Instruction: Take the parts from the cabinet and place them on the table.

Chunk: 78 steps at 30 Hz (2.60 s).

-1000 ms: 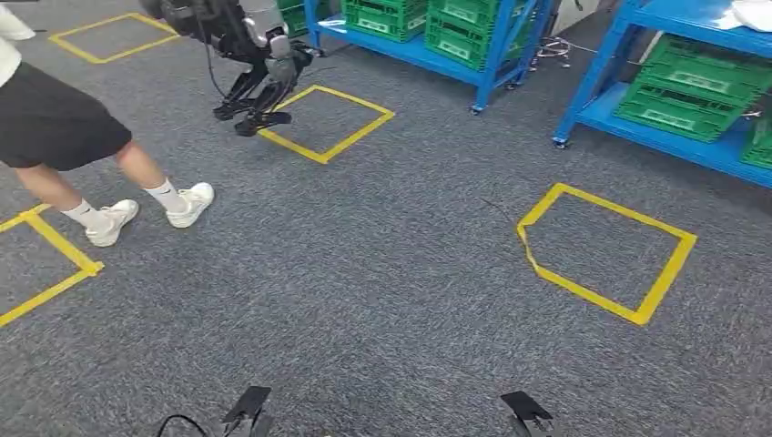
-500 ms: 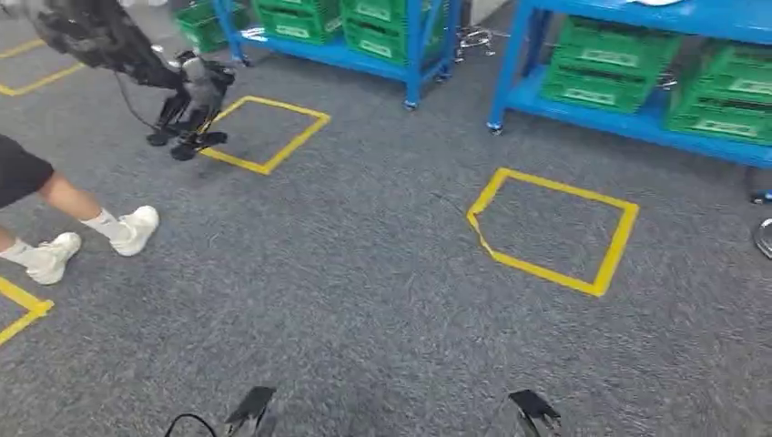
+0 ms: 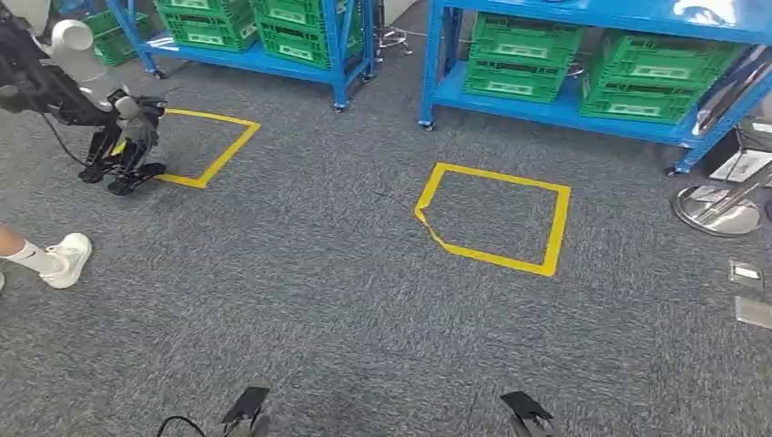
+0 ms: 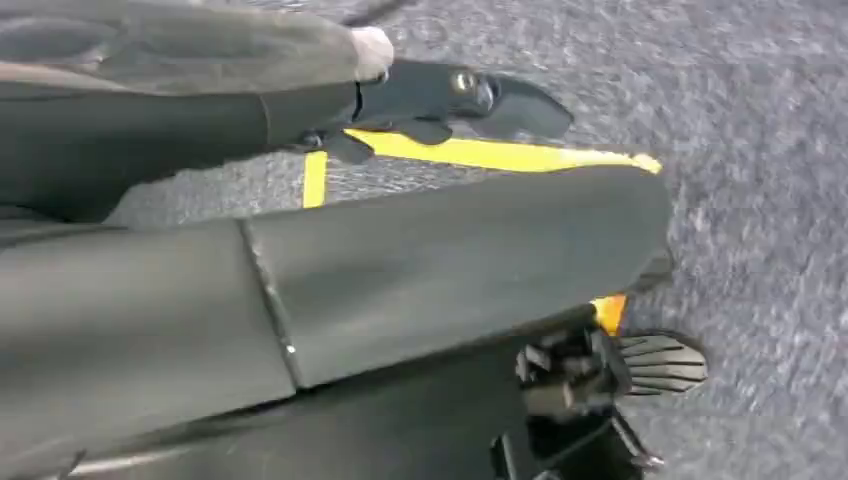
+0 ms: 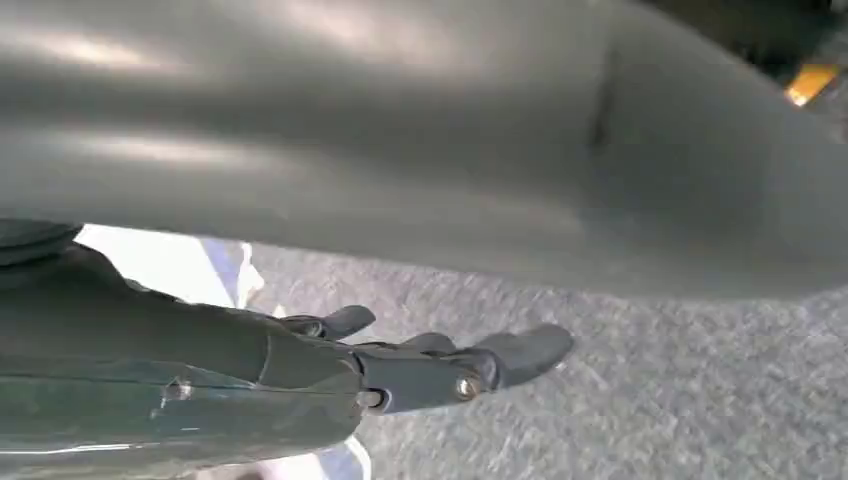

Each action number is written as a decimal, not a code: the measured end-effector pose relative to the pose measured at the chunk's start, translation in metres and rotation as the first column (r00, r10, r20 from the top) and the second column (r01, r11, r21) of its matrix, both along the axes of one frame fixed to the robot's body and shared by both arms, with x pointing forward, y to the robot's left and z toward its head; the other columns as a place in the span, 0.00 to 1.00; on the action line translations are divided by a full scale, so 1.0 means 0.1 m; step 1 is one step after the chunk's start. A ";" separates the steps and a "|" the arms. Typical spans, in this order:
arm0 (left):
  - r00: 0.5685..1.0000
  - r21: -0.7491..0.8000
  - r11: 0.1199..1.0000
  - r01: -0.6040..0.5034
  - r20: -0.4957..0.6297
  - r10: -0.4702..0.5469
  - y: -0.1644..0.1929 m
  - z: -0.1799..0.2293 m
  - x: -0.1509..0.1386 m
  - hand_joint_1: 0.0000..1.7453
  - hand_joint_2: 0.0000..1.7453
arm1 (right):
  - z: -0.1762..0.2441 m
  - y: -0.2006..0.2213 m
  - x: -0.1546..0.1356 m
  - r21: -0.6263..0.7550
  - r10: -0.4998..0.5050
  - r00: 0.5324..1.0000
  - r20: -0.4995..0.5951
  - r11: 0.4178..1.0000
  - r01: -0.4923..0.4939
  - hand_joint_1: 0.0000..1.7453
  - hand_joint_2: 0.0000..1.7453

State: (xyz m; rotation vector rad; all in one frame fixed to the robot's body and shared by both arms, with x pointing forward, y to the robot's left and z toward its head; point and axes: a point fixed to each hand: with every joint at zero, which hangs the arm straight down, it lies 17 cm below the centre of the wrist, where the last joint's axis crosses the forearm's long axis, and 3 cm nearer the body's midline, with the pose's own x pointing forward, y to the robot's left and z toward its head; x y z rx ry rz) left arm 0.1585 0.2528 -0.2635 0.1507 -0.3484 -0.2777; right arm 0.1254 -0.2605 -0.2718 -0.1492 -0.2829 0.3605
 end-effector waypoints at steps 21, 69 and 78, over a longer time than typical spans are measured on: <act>1.000 -0.001 1.000 0.002 0.000 -0.002 -0.01 0.00 0.00 0.00 0.00 | 0.01 0.00 0.05 0.001 -0.010 1.000 0.009 1.000 0.010 0.00 0.00; 1.000 0.004 1.000 0.001 -0.014 -0.001 -0.01 0.00 0.00 0.00 0.00 | 0.02 0.11 0.05 0.046 0.033 0.999 -0.002 0.998 -0.033 0.00 0.00; 1.000 0.007 1.000 0.000 -0.012 0.000 0.01 0.00 0.01 0.00 0.00 | 0.02 0.08 0.07 0.016 0.033 0.999 0.011 0.999 -0.033 0.00 0.00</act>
